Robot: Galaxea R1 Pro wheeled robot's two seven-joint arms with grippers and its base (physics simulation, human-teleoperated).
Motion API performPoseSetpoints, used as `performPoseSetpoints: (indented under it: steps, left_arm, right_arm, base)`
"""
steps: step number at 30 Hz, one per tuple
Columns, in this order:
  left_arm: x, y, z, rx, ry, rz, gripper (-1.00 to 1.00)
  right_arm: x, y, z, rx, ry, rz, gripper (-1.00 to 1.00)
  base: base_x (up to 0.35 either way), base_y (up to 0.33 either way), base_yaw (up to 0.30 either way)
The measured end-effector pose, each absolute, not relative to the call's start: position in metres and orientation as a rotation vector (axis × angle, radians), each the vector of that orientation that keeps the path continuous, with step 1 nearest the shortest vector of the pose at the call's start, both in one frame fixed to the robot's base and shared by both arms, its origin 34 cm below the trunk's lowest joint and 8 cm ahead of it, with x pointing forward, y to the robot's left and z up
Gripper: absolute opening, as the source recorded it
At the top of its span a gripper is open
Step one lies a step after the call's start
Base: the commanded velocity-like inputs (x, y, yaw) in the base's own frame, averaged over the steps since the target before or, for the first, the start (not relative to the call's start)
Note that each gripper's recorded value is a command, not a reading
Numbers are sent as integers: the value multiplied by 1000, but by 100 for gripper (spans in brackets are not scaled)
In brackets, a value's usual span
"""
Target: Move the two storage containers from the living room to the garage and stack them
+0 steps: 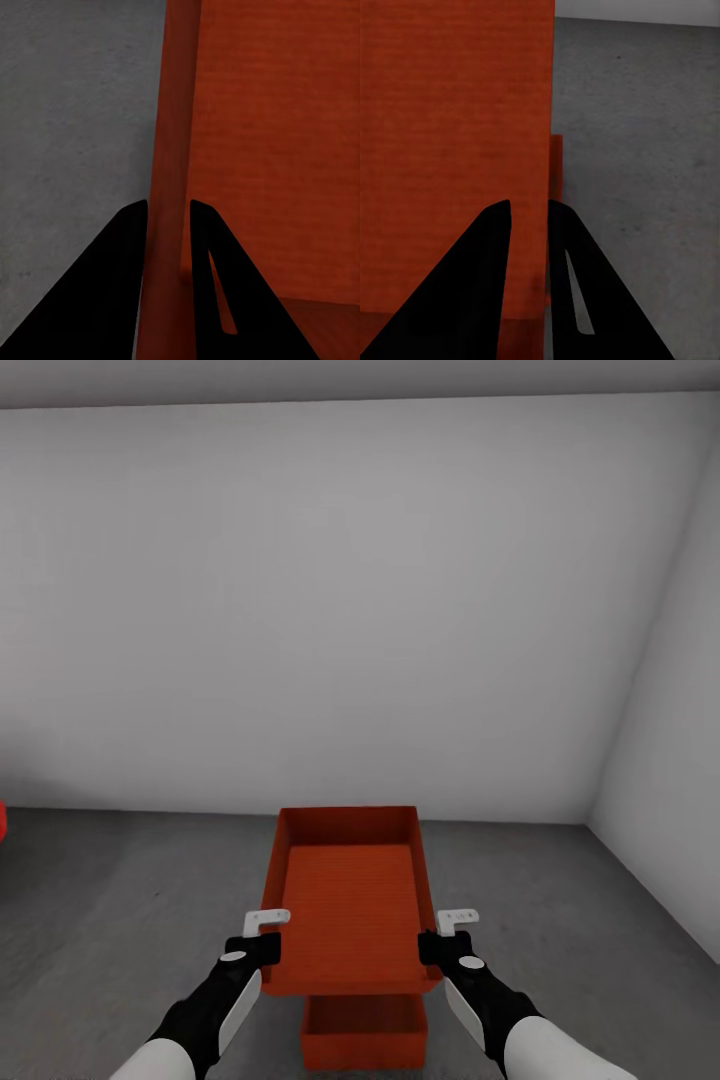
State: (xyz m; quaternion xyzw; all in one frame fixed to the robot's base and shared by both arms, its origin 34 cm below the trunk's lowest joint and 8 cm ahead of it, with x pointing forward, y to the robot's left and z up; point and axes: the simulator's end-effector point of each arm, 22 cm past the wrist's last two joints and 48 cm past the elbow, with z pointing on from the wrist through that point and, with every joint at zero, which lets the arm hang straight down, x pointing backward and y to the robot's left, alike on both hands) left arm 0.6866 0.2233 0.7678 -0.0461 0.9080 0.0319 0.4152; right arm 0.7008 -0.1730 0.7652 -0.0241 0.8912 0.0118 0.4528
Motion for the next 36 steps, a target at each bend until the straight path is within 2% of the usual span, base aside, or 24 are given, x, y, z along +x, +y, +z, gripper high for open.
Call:
performPoseSetpoints:
  steps: [5, 20, 36]
  left_arm:
    - [685, 223, 763, -117, 2289, 80, -100]
    - [682, 223, 751, -116, 2310, 82, -100]
    - [679, 223, 737, -114, 2335, 84, -100]
  right_arm:
    - [699, -173, 761, -60, 2209, 29, -100]
    - [696, -173, 748, -60, 2230, 30, -100]
    - [693, -173, 734, -59, 2255, 31, -100]
  base:
    - [138, 0, 0]
    - [294, 0, 0]
    - [6, 0, 0]
